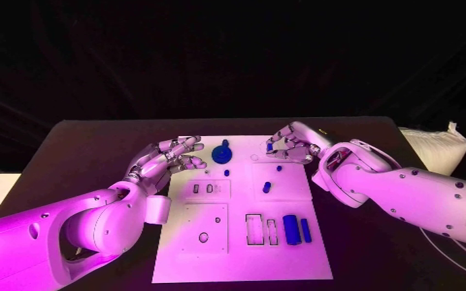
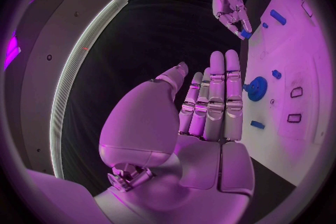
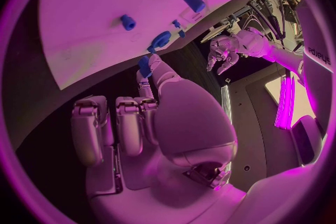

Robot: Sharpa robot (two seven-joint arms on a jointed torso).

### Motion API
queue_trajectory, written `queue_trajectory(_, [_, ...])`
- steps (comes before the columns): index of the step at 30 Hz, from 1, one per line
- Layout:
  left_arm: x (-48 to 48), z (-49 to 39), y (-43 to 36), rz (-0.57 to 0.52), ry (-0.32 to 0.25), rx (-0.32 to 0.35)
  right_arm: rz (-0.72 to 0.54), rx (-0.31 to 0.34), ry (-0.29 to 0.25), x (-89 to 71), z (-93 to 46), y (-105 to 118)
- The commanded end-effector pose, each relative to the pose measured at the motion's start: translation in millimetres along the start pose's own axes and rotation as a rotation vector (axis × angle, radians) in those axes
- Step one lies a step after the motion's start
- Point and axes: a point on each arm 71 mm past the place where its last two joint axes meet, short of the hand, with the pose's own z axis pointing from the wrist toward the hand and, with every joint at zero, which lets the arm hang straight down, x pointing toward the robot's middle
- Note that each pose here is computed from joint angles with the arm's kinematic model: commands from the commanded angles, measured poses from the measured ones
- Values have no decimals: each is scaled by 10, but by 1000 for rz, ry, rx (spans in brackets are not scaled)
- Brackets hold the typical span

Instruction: Assemble the parts on the task board

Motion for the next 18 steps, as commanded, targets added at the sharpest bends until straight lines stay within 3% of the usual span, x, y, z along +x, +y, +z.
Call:
queue_trajectory(1, [-12,9,-8,-10,15,10,-66,4,8,86,31,153])
queue_trajectory(9, [-74,23,-16,-2,0,16,-143,-110,67,417,85,600])
queue_trajectory(18, [-65,20,-18,-3,2,17,-169,-152,111,758,115,809])
